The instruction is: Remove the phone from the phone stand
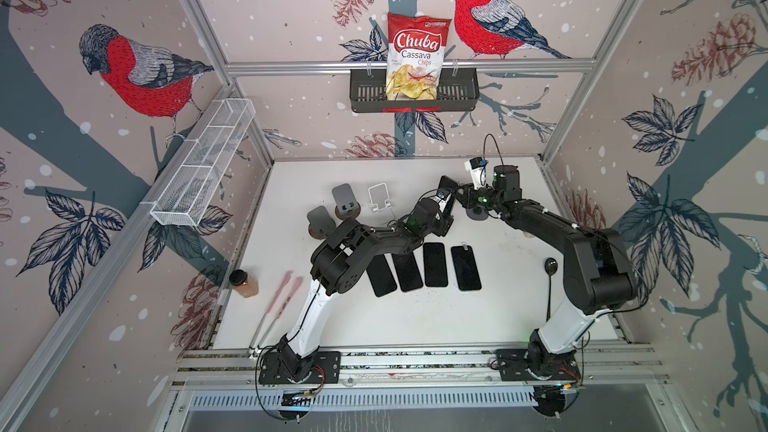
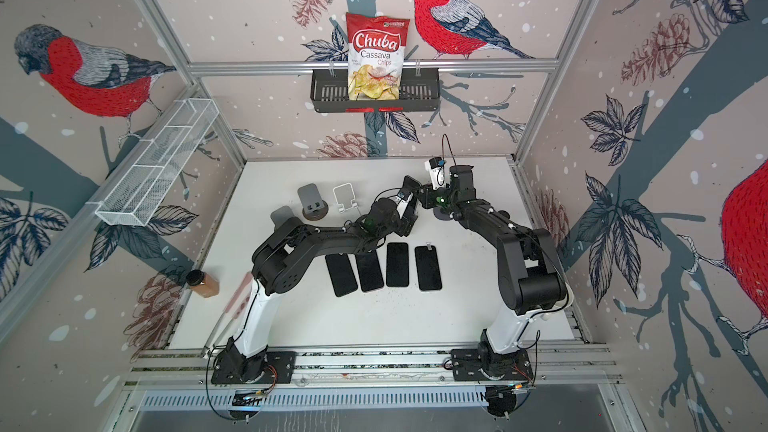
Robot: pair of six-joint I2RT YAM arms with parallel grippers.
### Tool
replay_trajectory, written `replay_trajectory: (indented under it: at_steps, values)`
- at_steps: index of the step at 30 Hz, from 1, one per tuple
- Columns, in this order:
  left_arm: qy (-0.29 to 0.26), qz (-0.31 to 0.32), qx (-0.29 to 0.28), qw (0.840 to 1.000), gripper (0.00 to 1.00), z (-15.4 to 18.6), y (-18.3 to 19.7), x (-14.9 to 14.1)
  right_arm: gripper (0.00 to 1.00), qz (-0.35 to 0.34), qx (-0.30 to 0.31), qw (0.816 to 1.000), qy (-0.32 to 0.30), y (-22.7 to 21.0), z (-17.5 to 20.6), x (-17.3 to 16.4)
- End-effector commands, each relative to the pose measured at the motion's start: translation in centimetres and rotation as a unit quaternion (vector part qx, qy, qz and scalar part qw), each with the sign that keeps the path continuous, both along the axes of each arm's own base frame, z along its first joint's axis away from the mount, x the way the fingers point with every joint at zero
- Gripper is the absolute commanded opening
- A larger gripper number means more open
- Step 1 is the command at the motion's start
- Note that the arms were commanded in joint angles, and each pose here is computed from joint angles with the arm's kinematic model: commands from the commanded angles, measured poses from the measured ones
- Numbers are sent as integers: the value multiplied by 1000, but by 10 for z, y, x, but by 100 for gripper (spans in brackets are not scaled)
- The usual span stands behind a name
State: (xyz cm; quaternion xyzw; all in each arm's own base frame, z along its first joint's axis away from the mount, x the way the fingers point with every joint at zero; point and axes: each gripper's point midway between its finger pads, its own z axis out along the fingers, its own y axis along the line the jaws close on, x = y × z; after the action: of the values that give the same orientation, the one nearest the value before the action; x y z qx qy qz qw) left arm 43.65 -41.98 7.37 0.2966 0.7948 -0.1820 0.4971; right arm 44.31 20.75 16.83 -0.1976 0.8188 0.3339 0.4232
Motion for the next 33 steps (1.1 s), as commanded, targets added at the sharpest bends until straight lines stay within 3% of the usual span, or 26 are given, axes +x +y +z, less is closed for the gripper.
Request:
replay_trajectory:
  at_steps: [1, 8, 14, 22, 33]
  values:
    - [-2, -7, -5, 1000, 79, 5, -2, 0, 15, 12, 8, 999, -29, 3, 13, 1]
    - [-12, 4, -5, 1000, 83, 11, 5, -1, 9, 13, 11, 999, -32, 3, 16, 1]
    - [-21, 9, -8, 1000, 96, 19, 9, -2, 6, 12, 15, 999, -43, 3, 24, 1]
    - [-34, 4, -23, 999, 97, 37, 13, -9, 4, 13, 26, 998, -57, 5, 38, 1]
    - [-45, -51, -79, 995, 97, 78, 22, -39, 0, 36, 29, 997, -61, 9, 46, -11]
